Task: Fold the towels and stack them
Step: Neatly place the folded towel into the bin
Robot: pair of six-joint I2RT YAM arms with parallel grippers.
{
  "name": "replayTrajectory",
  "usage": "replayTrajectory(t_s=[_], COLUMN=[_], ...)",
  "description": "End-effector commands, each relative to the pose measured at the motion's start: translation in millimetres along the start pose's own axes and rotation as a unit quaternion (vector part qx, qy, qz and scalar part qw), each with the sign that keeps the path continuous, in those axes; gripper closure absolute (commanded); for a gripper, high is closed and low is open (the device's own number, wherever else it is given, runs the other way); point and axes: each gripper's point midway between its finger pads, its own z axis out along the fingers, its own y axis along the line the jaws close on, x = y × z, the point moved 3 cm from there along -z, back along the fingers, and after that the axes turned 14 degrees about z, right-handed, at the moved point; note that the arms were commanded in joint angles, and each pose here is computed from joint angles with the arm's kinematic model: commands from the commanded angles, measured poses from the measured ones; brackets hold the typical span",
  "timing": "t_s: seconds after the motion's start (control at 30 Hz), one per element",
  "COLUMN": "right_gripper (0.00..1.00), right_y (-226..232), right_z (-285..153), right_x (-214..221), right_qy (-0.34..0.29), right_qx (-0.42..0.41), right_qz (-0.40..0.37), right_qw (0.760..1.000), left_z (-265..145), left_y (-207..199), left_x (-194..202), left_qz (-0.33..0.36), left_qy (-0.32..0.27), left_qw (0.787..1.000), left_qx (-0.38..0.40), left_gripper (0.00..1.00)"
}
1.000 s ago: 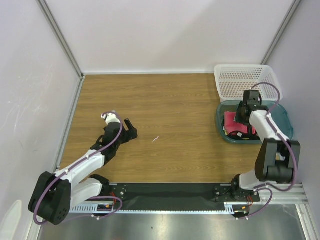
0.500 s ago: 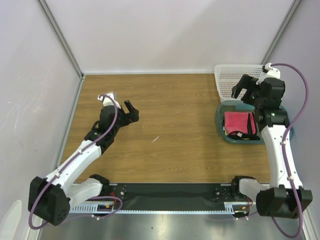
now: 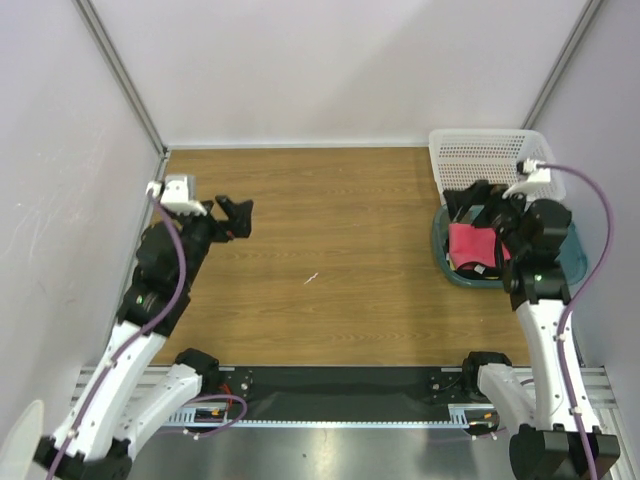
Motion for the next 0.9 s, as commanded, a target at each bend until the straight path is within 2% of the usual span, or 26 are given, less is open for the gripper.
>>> replayTrajectory(t_s=[0.0,0.03,0.13,0.3,0.87], right_gripper=[0.0,0.0,0.0,0.0,0.0], right_y=[21,13,3,-2,-13], right_z=[-5,-4,-8,-9,-4], right_x=[9,30,55,74,78], right_qy=[-0.032,-0.017,-0.028,-0.014,-0.013], right_qx=[-0.082,-0.082,-0.079,-0.065,-0.027], right_qz=[0.008,0.022,0.045,0.059,0.057], right_qw=[0.996,0.996,0.995,0.996,0.998], left_z=[-18,-22,-33,-45,-44], left_y=[13,16,23,32,42], left_x=[23,27,44,57,61], left_qz=[0.023,0.012,-0.025,-0.063,-0.065], left_qy=[-0.005,-0.008,-0.016,-0.026,-0.006], left_qw=[0.999,0.999,0.998,0.994,0.989], left_qx=[-0.022,-0.032,-0.057,-0.09,-0.13], left_gripper=[0.0,0.0,0.0,0.0,0.0])
